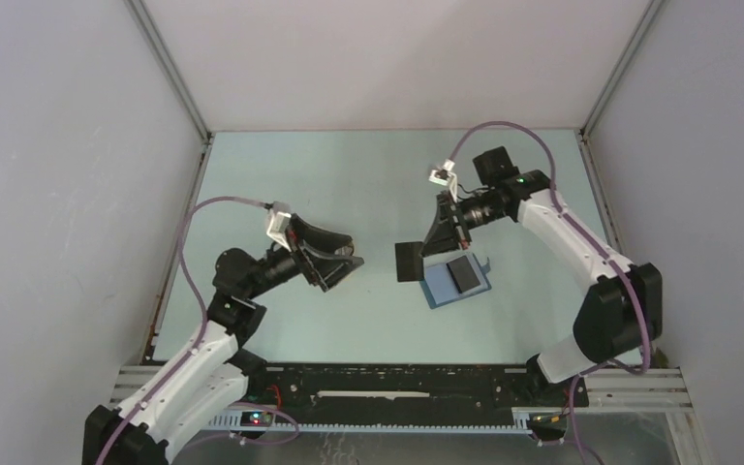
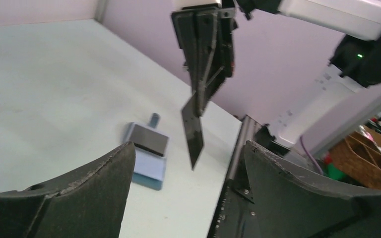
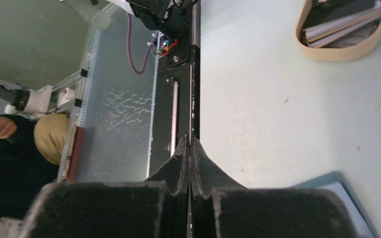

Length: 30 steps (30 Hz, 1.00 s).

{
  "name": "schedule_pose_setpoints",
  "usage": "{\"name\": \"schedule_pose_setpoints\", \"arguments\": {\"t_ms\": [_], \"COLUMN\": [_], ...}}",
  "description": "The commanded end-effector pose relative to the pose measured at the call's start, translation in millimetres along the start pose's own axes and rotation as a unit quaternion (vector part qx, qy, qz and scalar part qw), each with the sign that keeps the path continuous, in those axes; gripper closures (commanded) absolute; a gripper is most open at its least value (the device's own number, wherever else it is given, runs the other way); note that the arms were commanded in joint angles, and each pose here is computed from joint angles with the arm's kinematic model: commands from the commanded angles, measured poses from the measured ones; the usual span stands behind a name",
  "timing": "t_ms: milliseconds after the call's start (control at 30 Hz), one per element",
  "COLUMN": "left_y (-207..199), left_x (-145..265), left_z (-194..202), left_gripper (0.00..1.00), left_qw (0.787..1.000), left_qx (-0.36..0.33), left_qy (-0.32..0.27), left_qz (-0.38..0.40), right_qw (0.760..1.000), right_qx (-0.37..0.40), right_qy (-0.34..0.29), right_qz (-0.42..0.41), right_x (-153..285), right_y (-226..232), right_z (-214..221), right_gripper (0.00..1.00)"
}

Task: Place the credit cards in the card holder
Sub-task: Pick up the credit card from the storage box.

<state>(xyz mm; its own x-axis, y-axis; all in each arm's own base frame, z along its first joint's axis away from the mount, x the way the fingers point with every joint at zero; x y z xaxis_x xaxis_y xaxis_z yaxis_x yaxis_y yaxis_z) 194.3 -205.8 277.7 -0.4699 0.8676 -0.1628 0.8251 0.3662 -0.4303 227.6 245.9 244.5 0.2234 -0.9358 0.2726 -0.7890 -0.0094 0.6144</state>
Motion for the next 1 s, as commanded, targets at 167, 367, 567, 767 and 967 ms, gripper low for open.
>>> {"name": "schedule_pose_setpoints", "arguments": {"t_ms": [167, 367, 567, 767, 967], "left_y": [-39, -30, -25, -23, -13], "left_x": [-13, -24, -41, -55, -70], "left_z": [33, 56, 87, 116, 141], "left_gripper": [0.14, 0.14, 0.16, 0.21, 0.24], "left_qw": [0.995, 0.995, 0.995, 0.996, 0.995], "left_qx": [-0.066, -0.082, -0.091, -0.073, -0.062], "left_qy": [-0.018, -0.018, 0.022, 0.046, 0.073], "left_qz": [0.072, 0.045, 0.018, 0.011, -0.009], "right_qw": [0.998, 0.998, 0.992, 0.988, 0.984], "right_qx": [0.045, 0.008, -0.038, -0.06, -0.089], "right_qy": [0.02, 0.018, 0.028, 0.022, 0.032], "right_qz": [0.029, 0.066, 0.115, 0.142, 0.151], "right_x": [30, 47, 60, 72, 74], "right_y": [11, -7, -33, -45, -59], "right_z": [54, 56, 63, 65, 74], "right_gripper": [1.0, 1.0, 1.0, 1.0, 1.0]}}
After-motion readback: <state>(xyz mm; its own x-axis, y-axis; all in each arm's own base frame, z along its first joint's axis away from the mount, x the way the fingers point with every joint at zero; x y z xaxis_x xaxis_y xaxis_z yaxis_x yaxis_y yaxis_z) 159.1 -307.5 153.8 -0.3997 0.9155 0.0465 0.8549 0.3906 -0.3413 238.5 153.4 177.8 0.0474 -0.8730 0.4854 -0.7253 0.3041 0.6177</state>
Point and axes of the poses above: each gripper's point midway between its finger pads, its own x axis back along the fingers, its own y axis along the line the jaws close on, z = x × y, the point moved 2 cm from there along x, back along the fingers, and after that the axes turned 3 degrees about -x, right-handed, at the moved point
